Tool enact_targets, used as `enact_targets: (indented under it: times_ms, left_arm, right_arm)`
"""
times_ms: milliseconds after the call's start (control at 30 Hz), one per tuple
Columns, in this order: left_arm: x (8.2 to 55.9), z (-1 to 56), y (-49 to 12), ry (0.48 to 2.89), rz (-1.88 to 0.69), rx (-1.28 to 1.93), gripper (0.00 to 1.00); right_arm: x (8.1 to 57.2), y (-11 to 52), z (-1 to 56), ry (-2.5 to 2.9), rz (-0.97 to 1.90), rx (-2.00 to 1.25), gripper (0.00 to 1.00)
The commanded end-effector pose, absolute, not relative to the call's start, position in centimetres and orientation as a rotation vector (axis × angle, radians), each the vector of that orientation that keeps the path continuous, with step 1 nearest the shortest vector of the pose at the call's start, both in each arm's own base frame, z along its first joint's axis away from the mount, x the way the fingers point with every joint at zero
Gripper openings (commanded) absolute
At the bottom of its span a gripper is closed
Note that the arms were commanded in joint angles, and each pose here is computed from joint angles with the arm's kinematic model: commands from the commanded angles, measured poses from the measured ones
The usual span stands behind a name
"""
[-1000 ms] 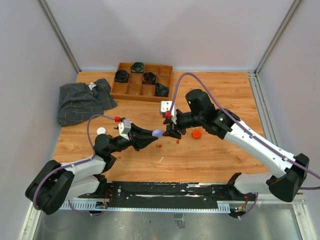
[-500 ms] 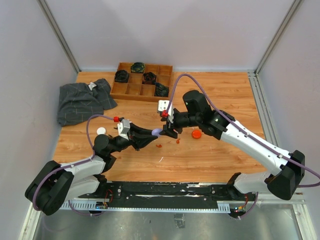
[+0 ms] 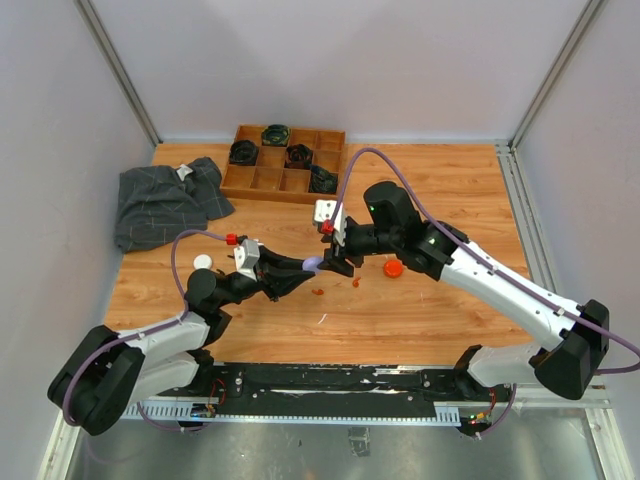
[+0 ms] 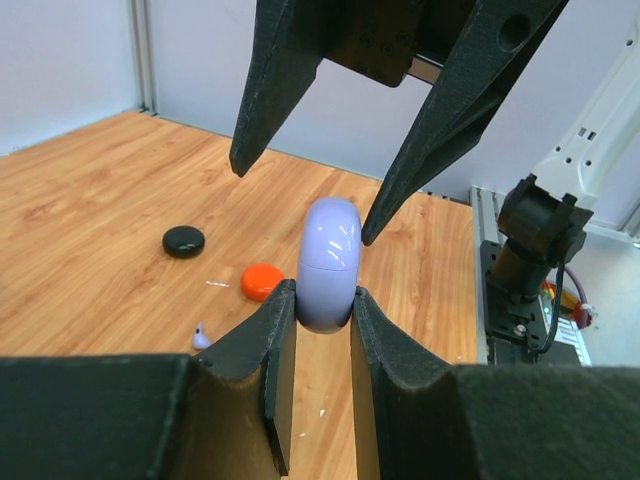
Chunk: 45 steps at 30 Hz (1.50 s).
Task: Insert the wireless bluetooth earbuds into the charging case
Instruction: Open the charging case, then pick up the earbud from the center of the board.
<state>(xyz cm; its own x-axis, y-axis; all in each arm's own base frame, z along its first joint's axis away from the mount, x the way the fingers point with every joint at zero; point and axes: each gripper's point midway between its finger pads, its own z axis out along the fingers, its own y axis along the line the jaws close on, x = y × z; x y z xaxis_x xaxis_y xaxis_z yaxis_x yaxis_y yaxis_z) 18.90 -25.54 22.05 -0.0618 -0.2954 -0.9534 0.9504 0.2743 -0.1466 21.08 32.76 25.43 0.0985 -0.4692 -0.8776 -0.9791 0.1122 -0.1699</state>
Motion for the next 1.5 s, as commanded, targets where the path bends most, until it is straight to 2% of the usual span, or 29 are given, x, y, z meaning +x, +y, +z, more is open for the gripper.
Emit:
enact_targets:
  times_ms: [0, 400, 633, 1100, 1467]
  left_arm:
    - [17.7, 22.6, -25.7, 1.131, -1.182, 0.818, 0.00]
    - [17.1, 22.0, -25.3, 1.131, -1.150, 0.855, 0.00]
    - [19.2, 20.5, -24.5, 1.217, -1.068, 0.739, 0.00]
    - [21.0, 18.9, -21.5, 1.279, -0.930, 0.576, 0.00]
    - [21.5, 18.2, -19.5, 1.280, -0.818, 0.507, 0.00]
  right_arm:
    - [22.2, 32.7, 26.4, 1.489, 0.649, -1.423, 0.58]
    - [23.3, 32.3, 27.6, 1.505, 0.604, -1.338, 0.57]
    - [23.5, 31.4, 26.9, 1.612, 0.590, -1.306, 0.59]
    - [27.2, 26.6, 17.8, 2.124, 0.431, -1.125, 0.58]
    - [30.0, 26.1, 11.3, 2.327, 0.337, -1.099, 0.52]
